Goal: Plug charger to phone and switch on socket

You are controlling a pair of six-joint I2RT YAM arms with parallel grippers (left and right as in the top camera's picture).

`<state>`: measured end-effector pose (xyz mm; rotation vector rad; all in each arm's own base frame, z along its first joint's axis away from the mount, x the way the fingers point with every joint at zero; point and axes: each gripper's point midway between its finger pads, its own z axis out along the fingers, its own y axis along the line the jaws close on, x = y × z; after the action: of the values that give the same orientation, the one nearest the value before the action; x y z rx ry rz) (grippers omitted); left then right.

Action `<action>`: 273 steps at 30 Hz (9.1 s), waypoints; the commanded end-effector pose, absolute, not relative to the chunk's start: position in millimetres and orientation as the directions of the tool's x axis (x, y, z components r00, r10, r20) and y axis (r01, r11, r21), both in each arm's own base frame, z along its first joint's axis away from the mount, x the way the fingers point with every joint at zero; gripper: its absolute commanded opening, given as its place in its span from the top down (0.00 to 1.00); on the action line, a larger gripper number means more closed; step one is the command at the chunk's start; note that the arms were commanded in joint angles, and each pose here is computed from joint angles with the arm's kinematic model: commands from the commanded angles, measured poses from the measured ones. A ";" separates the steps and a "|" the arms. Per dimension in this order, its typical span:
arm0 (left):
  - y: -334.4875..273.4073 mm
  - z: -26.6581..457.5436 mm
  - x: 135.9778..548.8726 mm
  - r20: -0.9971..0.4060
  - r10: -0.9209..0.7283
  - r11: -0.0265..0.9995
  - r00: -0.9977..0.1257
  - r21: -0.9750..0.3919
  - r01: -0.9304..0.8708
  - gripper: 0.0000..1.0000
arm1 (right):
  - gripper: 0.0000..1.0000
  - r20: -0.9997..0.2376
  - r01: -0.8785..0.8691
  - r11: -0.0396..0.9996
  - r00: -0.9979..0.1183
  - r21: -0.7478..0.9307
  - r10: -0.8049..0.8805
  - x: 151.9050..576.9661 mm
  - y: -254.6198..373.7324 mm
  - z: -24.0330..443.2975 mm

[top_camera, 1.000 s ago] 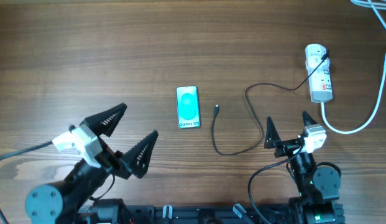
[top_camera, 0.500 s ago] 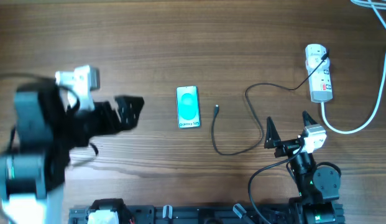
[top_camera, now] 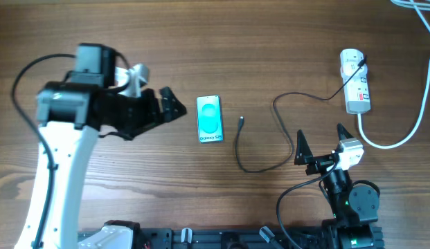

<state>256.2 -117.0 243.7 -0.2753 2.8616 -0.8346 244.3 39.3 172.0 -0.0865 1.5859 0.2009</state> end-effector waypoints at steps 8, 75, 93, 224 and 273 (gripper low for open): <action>-133.2 196.8 264.6 0.030 -0.193 0.967 -0.981 -0.164 -0.196 0.01 | 0.00 -0.998 -0.164 0.985 -0.011 0.059 0.058 244.3 35.8 174.5; -195.1 22.7 338.0 0.021 -0.079 0.997 -0.997 0.008 -0.079 0.00 | 0.00 -0.998 -0.164 0.985 -0.011 0.059 0.058 244.3 35.8 174.5; -196.9 4.1 344.2 0.025 -0.080 0.997 -0.996 0.009 -0.080 0.00 | 0.00 -0.998 -0.164 0.985 -0.011 0.059 0.058 244.3 35.8 174.5; -262.8 130.6 309.2 0.244 -0.004 0.901 -0.970 -0.419 -0.110 0.33 | 0.00 -0.998 -0.164 0.985 -0.011 0.059 0.058 244.3 35.8 174.5; -214.4 325.1 343.8 0.557 0.103 0.061 -0.824 -0.831 -0.553 0.43 | 0.00 -0.998 -0.164 0.985 -0.011 0.059 0.058 244.3 35.8 174.5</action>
<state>349.8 -216.5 296.4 -0.6972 2.6522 -2.4222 244.3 39.3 172.0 -0.0865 1.5859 0.2009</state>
